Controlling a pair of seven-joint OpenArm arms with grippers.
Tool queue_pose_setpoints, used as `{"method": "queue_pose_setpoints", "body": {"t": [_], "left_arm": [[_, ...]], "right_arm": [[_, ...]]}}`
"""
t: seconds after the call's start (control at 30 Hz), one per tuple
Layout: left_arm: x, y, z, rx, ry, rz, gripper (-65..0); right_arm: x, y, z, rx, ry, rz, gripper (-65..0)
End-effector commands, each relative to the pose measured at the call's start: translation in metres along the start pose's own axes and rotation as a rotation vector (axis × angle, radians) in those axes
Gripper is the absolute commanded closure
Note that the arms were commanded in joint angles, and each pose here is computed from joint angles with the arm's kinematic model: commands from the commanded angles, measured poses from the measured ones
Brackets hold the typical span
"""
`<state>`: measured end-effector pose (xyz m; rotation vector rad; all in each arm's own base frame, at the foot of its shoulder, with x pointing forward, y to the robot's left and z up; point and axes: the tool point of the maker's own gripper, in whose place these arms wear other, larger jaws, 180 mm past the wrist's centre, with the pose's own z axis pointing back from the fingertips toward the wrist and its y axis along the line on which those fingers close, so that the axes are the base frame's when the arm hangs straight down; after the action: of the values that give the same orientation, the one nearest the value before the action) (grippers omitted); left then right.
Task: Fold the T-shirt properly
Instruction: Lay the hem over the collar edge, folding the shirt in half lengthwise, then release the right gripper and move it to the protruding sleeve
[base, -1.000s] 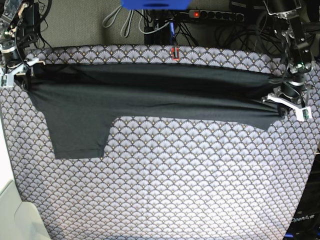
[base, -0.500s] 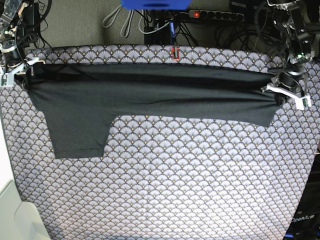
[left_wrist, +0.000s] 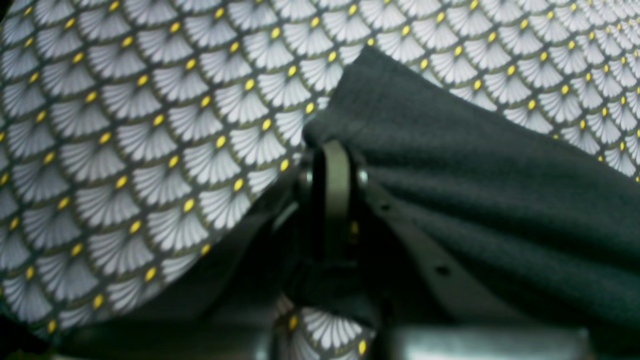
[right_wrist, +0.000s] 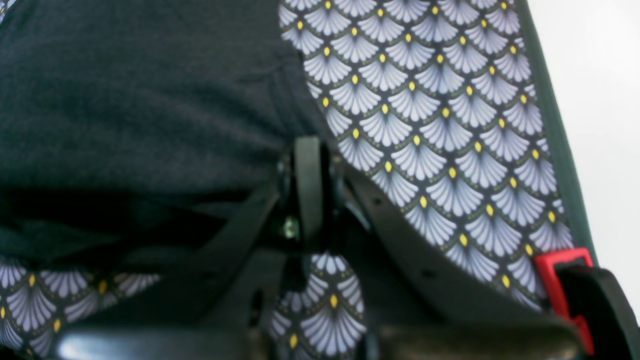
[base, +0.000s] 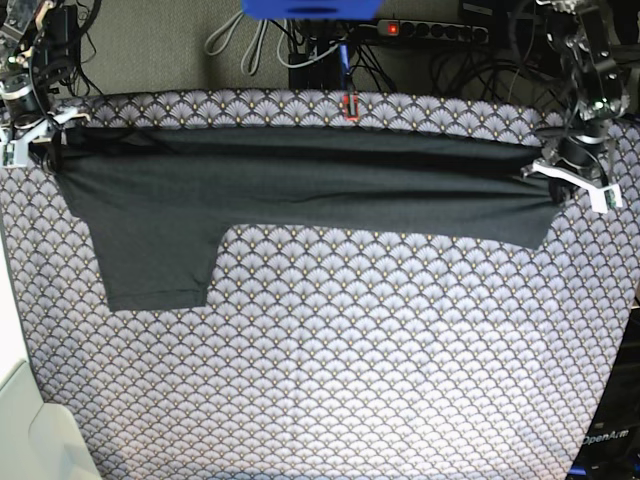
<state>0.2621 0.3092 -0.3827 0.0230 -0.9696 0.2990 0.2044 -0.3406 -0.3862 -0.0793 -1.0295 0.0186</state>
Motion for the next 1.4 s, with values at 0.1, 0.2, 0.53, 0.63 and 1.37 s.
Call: {"method": "queue_pose_setpoints", "body": {"t": [0.1,0.2,0.53,0.63,1.37], "left_arm": [[0.029,-0.003,0.006,-0.012,-0.084,-0.028,-0.2],[0.021,-0.003,0.005,-0.012,-0.036,-0.029,-0.2],[0.014,0.0,0.004,-0.007,0.016,-0.038,-12.2],[0.003,0.001,0.005,-0.005,0.077,-0.039,-21.2],[0.014,0.042,0.016,0.094,0.077,0.003,-23.0]], "right_arm": [[0.012,-0.009,0.005,-0.013,-0.038,0.022,0.0],[0.01,-0.009,0.006,-0.012,-0.032,0.021,0.0],[0.008,-0.008,0.006,-0.011,-0.027,0.019,-5.3],[0.007,-0.008,0.006,-0.011,-0.024,0.02,-14.0],[0.038,-0.038,0.014,-0.103,-0.067,0.051,-28.9]]}}
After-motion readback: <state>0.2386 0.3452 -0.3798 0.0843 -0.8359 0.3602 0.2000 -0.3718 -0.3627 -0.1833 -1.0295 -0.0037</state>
